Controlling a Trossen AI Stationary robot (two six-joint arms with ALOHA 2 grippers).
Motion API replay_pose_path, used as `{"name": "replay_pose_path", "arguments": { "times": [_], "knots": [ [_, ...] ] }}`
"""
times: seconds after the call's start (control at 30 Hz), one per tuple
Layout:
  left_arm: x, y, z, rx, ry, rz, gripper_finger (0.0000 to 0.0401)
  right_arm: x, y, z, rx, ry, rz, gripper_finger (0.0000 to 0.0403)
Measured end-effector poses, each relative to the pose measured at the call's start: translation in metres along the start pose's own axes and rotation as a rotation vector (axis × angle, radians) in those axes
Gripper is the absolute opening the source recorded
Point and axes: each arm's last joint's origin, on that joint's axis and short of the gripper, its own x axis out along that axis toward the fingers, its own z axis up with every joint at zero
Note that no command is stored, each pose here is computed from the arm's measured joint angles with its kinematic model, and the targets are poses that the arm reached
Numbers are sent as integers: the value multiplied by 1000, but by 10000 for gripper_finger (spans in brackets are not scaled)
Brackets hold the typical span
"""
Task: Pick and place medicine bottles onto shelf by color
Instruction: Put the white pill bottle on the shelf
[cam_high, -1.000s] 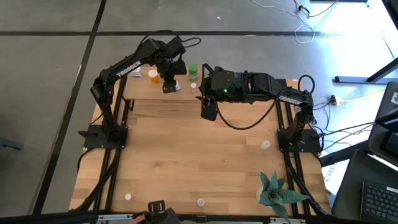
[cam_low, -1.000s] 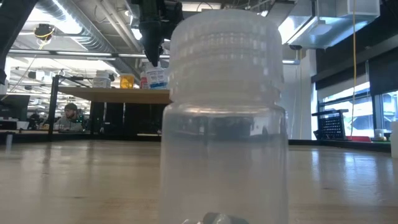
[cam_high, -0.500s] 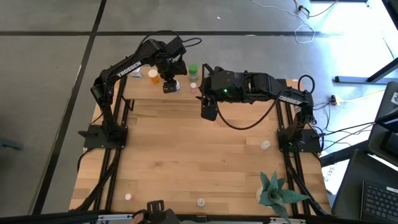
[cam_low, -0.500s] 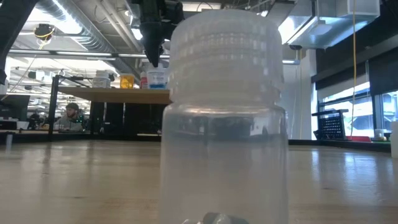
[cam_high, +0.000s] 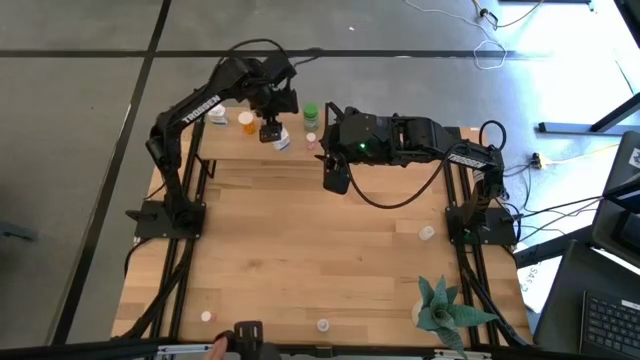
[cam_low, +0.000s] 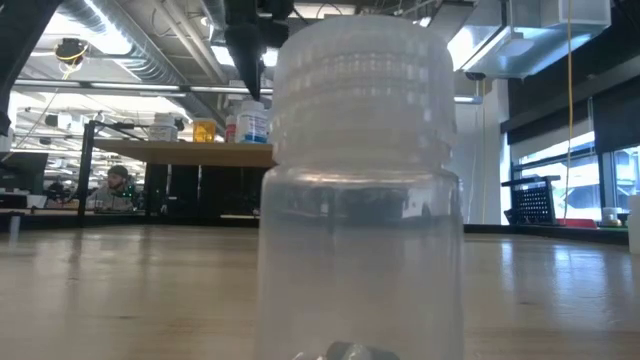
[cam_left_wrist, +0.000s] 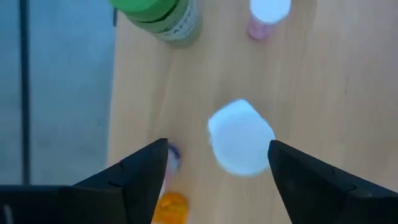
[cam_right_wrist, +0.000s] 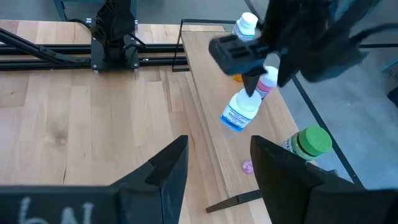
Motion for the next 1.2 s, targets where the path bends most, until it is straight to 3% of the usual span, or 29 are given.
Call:
{"name": "replay_pose_path", "arguments": {
  "times": [0.23,0.57,0.9,1.2],
  "knots": [
    [-30,-14,1,44,23,15,272,0,0,0,0,0,0,175],
    [-41,-45,-2,-128,53,17,272,0,0,0,0,0,0,175],
    [-21,-70,-10,-232,148,-26,272,0,0,0,0,0,0,175],
    [12,-54,-12,-296,115,-108,251,0,0,0,0,0,0,175]
  ]
}}
